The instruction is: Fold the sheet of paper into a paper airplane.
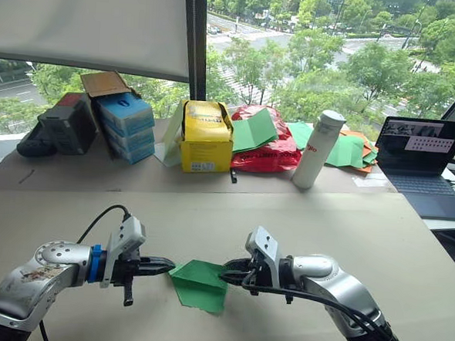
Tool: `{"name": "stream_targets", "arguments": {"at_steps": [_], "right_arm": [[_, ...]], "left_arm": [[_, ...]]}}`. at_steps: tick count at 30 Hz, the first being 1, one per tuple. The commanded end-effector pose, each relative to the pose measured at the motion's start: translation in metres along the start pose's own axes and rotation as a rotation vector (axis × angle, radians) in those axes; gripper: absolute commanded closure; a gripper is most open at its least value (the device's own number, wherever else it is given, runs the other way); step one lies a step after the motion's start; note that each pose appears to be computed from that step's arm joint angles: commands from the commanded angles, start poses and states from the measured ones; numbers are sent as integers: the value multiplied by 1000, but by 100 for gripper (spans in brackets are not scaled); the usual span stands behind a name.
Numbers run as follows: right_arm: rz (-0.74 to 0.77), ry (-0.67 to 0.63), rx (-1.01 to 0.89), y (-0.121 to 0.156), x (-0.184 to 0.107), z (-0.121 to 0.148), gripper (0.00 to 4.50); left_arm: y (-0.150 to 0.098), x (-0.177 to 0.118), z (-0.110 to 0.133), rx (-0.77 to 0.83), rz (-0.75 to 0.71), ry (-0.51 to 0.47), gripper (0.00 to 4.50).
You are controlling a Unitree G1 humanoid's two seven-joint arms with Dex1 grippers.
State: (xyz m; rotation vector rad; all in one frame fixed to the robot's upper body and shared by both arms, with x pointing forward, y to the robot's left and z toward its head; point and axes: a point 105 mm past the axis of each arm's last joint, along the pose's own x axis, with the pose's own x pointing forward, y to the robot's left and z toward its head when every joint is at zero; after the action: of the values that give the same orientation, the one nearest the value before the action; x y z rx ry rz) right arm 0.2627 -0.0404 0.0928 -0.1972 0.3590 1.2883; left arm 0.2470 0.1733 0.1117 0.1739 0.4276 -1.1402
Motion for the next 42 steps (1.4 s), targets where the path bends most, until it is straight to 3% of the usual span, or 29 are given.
{"name": "stream_targets", "arguments": {"at_steps": [1, 6, 9, 13, 17, 21, 27, 29, 33, 34, 36, 42], "right_arm": [[20, -40, -23, 6, 1, 10, 446], [19, -31, -51, 7, 1, 9, 446], [-9, -99, -120, 3, -1, 29, 446], [-138, -239, -448, -7, -15, 81, 446], [-232, -235, -827, -5, -29, 105, 446], [-235, -166, -1026, 4, -27, 83, 446], [-176, 22, -1230, -8, -12, 10, 446], [-127, 38, -1259, -6, -8, -5, 446], [-82, 27, -1197, -3, -7, -10, 446], [-93, 28, -1154, -5, -7, -9, 420], [-107, -13, -1027, -5, -12, 6, 357], [-30, -144, -717, 12, -23, 54, 357]], "left_arm": [[-2, 1, 10, 53, 0, -21, 450], [1, 0, 14, 55, 15, -42, 450], [9, -1, 23, 44, 42, -90, 450], [27, -4, 40, 28, 107, -176, 450], [37, -8, 47, 22, 143, -207, 450], [34, -10, 45, 14, 135, -196, 450], [33, -8, 47, 12, 130, -203, 450], [33, -8, 48, 16, 128, -199, 450], [34, -7, 48, 20, 129, -195, 450], [33, -7, 48, 19, 128, -194, 450], [32, -6, 47, 18, 127, -191, 450], [30, -4, 43, 15, 123, -179, 450]]}}
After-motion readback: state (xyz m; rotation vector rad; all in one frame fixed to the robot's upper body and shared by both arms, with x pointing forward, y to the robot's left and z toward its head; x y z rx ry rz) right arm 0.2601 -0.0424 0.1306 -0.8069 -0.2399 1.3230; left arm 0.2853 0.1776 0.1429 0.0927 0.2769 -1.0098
